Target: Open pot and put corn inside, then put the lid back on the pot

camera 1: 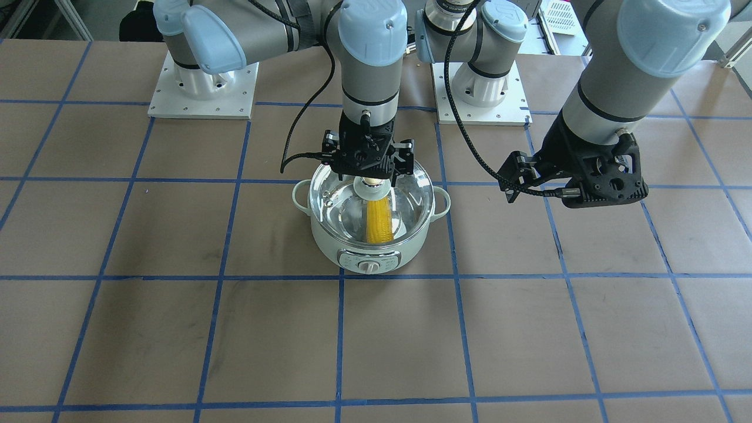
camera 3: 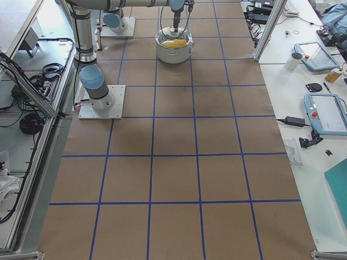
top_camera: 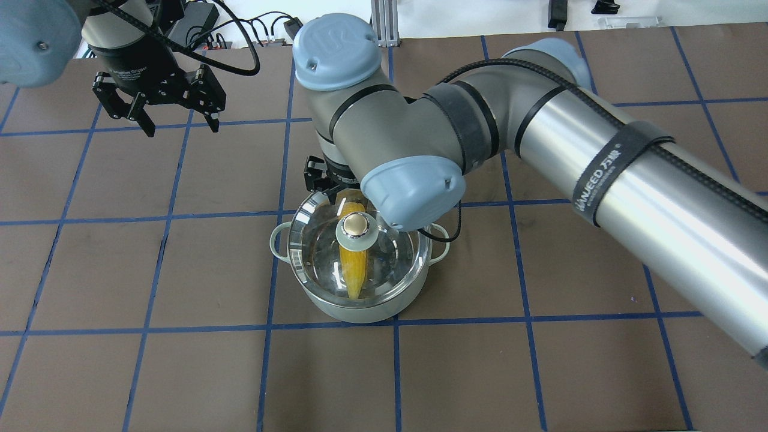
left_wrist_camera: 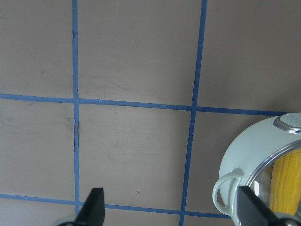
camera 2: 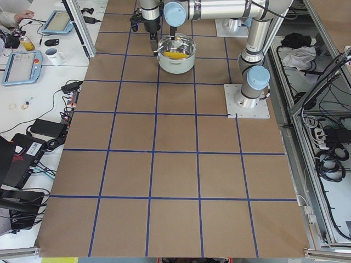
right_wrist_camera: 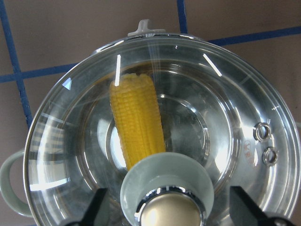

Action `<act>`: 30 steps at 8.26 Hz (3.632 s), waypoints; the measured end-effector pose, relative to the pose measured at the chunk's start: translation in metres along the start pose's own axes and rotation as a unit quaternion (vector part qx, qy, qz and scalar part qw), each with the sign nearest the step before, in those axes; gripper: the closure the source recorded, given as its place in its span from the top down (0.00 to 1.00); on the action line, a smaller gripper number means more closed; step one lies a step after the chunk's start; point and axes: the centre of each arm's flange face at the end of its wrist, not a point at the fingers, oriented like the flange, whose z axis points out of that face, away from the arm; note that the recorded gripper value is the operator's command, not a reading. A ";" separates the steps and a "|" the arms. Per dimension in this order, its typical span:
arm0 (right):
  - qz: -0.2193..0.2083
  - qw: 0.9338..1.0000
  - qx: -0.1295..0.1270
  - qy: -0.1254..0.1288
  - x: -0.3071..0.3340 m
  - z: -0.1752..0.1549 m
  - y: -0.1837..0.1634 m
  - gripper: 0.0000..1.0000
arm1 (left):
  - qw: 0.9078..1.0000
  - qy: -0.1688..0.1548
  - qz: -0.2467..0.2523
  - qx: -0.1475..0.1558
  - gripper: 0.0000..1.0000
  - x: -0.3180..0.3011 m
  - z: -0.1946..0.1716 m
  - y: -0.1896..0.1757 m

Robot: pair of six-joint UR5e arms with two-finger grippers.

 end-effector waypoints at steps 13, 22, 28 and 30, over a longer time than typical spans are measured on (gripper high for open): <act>-0.045 0.998 0.039 0.030 0.196 -0.142 -0.039 1.00 | 0.999 0.028 0.013 0.036 1.00 0.016 -0.039 0.035; -0.047 0.998 0.033 0.027 0.208 -0.141 -0.046 1.00 | 0.999 0.028 0.013 0.035 1.00 0.016 -0.040 0.039; -0.048 0.998 0.033 0.027 0.208 -0.141 -0.046 1.00 | 0.999 0.026 0.013 0.034 1.00 0.015 -0.039 0.038; -0.048 0.998 0.033 0.026 0.208 -0.141 -0.045 1.00 | 0.999 0.024 0.013 0.034 1.00 0.015 -0.039 0.038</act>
